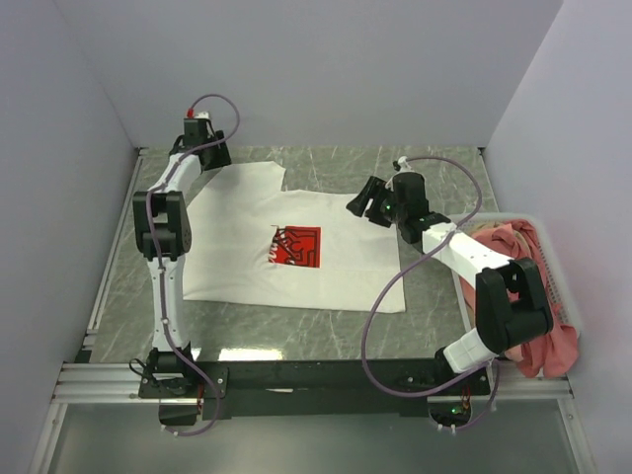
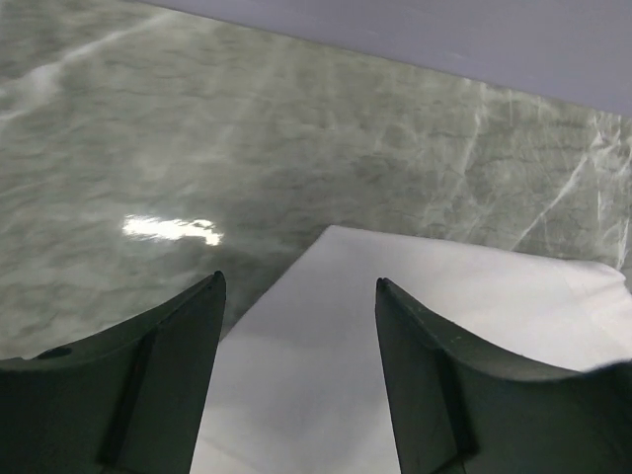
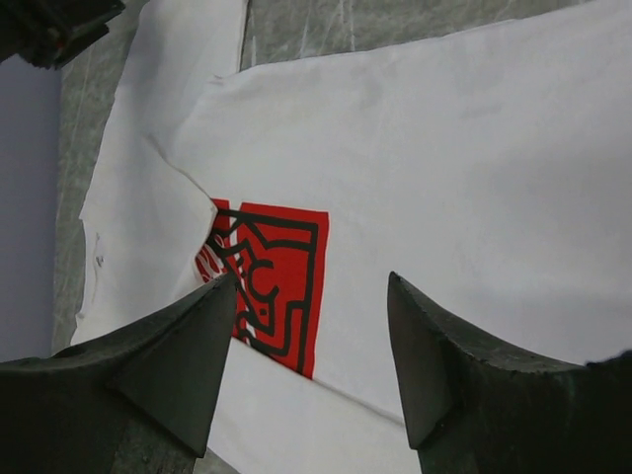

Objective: Fold and stack the t-shirts
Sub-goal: Fold the tshirt

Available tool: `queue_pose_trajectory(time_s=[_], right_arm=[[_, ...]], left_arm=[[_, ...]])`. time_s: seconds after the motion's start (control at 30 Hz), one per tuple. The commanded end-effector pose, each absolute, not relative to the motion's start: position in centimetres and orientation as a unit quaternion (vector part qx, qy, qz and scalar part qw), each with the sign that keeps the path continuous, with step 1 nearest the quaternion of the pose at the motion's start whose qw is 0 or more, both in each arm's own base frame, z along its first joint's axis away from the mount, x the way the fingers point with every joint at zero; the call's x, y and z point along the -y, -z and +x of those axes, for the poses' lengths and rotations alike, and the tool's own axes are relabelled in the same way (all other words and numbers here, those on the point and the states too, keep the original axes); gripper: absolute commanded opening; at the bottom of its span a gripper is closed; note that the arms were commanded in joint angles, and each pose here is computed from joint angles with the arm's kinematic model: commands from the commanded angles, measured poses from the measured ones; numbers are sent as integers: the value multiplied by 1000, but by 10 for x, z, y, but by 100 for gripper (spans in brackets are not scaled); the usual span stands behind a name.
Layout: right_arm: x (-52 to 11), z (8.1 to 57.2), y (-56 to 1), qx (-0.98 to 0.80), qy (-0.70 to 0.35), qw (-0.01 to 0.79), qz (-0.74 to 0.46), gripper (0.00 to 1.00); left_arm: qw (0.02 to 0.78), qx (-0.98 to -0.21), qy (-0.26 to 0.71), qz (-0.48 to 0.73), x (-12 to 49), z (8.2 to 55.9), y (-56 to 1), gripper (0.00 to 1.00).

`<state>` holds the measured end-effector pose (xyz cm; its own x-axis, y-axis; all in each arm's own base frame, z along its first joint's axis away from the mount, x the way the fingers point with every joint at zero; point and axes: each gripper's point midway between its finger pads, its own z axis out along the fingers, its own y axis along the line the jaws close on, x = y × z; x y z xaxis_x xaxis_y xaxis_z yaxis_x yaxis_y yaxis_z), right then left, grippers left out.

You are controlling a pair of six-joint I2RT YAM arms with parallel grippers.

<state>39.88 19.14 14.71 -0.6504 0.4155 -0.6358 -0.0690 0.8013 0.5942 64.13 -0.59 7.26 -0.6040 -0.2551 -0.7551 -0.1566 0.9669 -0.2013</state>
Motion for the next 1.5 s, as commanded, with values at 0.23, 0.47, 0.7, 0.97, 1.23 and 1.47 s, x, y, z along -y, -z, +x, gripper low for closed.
queue_pose_trajectory(time_s=[0.23,0.47,0.7,0.97,1.23,1.47], right_arm=[[-203,410,-179,-825,-337,450,64,69],[-206,405,-179,-822,-349,447,59,69],[-210,404,-176,-823,-357,438,54,68],[-213,403,-172,-824,-365,430,54,68],[-214,403,-170,-824,-366,428,53,68],[-204,410,-161,-834,-337,431,70,67]], left_arm=[[447,-891,35,-75,30,666,-65,68],[452,-888,25,-76,26,675,-65,70],[436,-898,24,-54,31,669,-54,67],[412,-911,3,-2,54,660,-33,61],[433,-901,-16,12,63,663,-50,41],[484,-875,-10,-12,62,670,-94,19]])
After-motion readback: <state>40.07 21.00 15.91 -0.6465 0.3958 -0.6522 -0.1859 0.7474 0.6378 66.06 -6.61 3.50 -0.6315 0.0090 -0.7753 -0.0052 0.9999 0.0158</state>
